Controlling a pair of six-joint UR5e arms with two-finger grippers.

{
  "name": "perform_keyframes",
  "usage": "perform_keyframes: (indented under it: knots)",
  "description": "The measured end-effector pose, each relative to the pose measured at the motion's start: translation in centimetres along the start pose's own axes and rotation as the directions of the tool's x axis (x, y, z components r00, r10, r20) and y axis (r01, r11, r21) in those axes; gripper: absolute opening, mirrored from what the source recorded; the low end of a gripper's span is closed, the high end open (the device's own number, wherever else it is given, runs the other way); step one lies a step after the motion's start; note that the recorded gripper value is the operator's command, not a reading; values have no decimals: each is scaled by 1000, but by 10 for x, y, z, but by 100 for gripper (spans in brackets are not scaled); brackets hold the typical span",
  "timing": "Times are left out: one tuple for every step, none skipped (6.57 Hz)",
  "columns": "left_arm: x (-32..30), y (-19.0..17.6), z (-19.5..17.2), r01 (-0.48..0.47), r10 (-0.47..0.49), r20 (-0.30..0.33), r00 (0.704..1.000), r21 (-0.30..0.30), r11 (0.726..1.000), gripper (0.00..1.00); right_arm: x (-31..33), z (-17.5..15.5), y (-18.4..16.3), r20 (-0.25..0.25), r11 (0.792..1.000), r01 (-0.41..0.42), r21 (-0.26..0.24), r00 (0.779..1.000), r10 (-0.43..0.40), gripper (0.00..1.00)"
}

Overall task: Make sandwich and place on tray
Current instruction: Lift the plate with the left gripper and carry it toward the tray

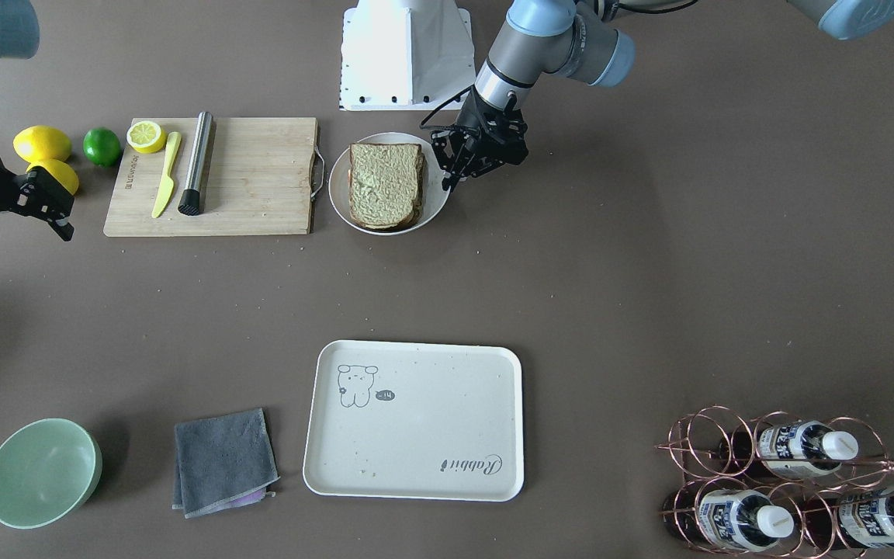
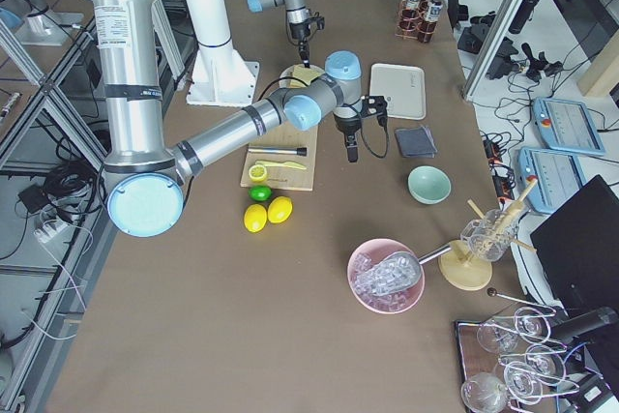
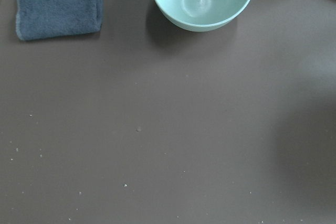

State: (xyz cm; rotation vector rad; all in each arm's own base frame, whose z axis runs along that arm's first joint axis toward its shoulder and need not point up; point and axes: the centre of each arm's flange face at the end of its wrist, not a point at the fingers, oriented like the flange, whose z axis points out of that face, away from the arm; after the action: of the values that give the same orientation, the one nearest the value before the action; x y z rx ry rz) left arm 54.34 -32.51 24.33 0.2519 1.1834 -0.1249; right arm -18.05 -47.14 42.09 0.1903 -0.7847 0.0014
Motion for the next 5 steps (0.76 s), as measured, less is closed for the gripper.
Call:
perform_keyframes:
  knots:
    - [0,-29,-9,16,-16,-4,1000,29,999,0,19,3,6,-18,1000,-14,-13,1000,14,100]
    - [-3,-60,-19,36,-35,-6,999,45,998,0,39,1,11,-34,1000,-6,-19,999,5,100]
    - [-7,-92,-26,56,-56,-4,998,59,997,0,71,-4,16,-57,1000,13,-25,998,-14,100]
    - [-11,-127,-28,58,-58,6,998,79,995,0,111,-14,22,-67,999,33,-35,997,-36,100]
    - [-17,-163,-28,36,-39,26,999,98,995,0,157,-23,26,-58,997,61,-45,996,-63,100]
